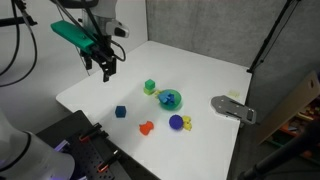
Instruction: Put the orange toy in the bowl
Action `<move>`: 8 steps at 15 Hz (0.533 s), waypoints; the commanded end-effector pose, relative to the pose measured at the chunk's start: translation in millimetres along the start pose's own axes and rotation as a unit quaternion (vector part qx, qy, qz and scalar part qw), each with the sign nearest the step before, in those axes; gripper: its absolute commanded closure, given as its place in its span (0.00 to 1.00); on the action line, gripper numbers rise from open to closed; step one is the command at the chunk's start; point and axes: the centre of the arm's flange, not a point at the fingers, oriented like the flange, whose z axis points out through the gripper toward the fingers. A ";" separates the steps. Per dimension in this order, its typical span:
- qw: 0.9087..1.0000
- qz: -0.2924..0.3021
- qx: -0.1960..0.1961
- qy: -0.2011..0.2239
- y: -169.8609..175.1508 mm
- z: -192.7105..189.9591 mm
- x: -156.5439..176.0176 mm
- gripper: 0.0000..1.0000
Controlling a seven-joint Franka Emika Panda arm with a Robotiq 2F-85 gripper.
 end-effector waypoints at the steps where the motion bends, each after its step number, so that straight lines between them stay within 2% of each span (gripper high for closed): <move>1: 0.999 0.017 -0.028 0.012 3.8 -13.3 36.8 0.00; 5: 0.996 0.038 -0.067 0.039 6.0 -10.5 74.6 0.00; 8: 0.991 0.072 -0.100 0.056 21.5 -0.3 95.3 0.00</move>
